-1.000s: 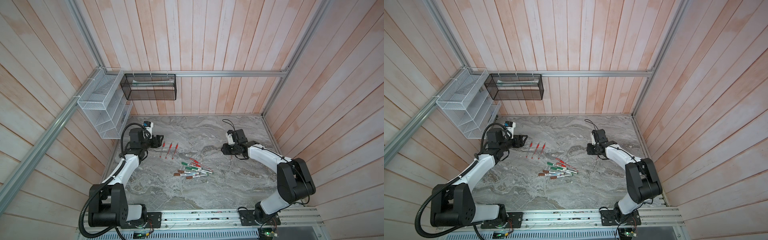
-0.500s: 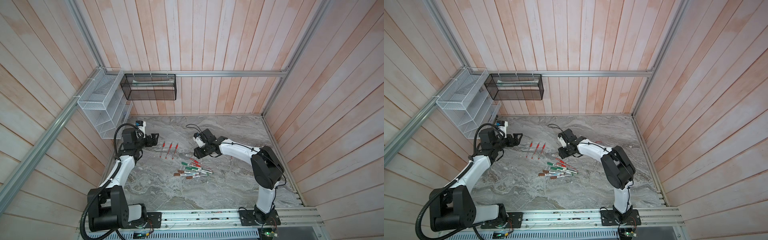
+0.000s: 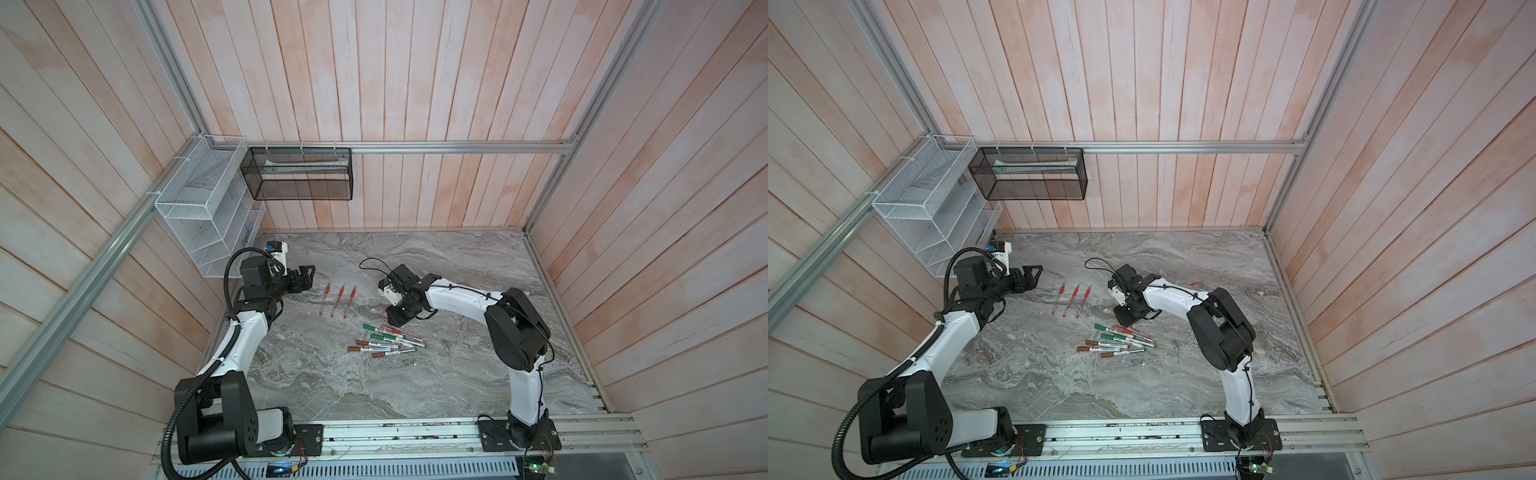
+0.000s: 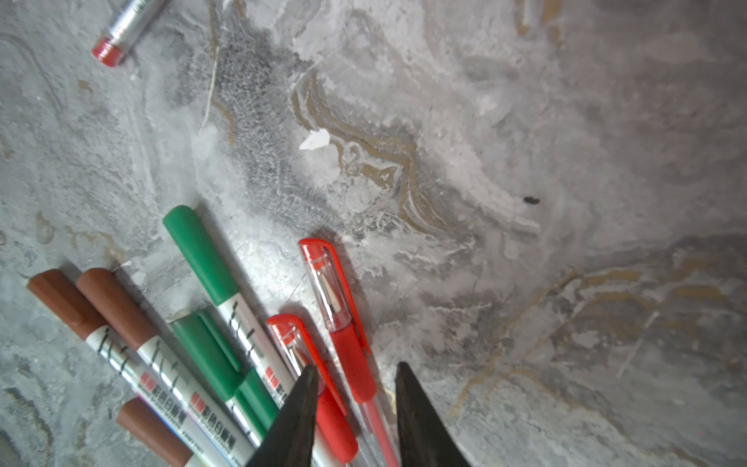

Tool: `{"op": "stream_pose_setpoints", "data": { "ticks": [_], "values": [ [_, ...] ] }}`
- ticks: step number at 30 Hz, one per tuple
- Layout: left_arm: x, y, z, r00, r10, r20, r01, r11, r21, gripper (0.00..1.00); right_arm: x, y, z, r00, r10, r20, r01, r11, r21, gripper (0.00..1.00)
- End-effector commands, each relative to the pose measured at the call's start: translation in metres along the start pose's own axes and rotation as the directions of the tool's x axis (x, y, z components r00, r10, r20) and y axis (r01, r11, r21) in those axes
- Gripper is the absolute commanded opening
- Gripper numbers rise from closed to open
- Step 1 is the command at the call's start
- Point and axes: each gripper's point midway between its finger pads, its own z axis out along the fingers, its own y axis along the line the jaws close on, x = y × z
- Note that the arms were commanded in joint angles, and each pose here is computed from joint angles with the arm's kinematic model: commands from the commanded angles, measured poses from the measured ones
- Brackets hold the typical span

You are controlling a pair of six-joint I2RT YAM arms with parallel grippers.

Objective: Remove pen caps from pens
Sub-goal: Pick up the pen from the center of the table.

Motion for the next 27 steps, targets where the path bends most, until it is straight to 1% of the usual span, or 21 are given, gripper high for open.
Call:
{"op": "stream_pose_setpoints", "data": {
  "ticks": [1,4,9,12,16,19,21,24,27],
  "values": [
    [-0.003,-0.003,-0.004,1.000,0.000,0.018,0.000,1.000,0.017,0.90,0.009,0.000,0.011,0.998,-0.021,-0.059,0.021,1.000,-0.004,0.31],
    [-0.002,-0.001,-0.003,1.000,0.006,0.022,-0.006,1.000,0.006,0.90,0.006,-0.002,0.016,0.999,-0.018,-0.048,0.018,1.000,0.009,0.28],
    [-0.004,-0.002,-0.006,1.000,-0.002,0.024,0.002,1.000,0.012,0.90,0.006,-0.007,0.026,0.997,-0.021,-0.073,0.024,0.999,0.029,0.24],
    [-0.004,0.001,-0.005,1.000,-0.005,0.027,0.005,1.000,0.004,0.90,0.006,-0.019,0.030,0.996,-0.030,-0.079,0.037,0.996,0.084,0.19],
    [-0.006,-0.003,-0.008,1.000,-0.010,0.026,0.010,1.000,0.016,0.90,0.001,-0.030,0.022,0.998,-0.024,-0.058,0.031,0.993,0.117,0.13],
    [-0.006,-0.001,-0.007,0.999,-0.007,0.033,0.006,1.000,0.011,0.90,-0.010,-0.042,0.009,1.000,-0.014,-0.013,0.016,0.990,0.143,0.10],
    [-0.008,-0.005,-0.009,0.999,-0.015,0.030,0.014,1.000,0.028,0.90,-0.018,-0.049,-0.004,1.000,0.004,0.015,-0.006,0.988,0.153,0.09],
    [-0.008,-0.014,-0.010,0.999,-0.006,0.034,0.003,0.997,0.079,0.90,-0.037,-0.056,-0.031,0.995,0.012,0.097,-0.027,0.987,0.158,0.08],
    [-0.007,-0.029,-0.011,0.999,-0.023,0.035,0.017,0.986,0.167,0.90,-0.058,-0.063,-0.062,0.978,0.051,0.204,-0.081,0.987,0.142,0.05]
  ]
}}
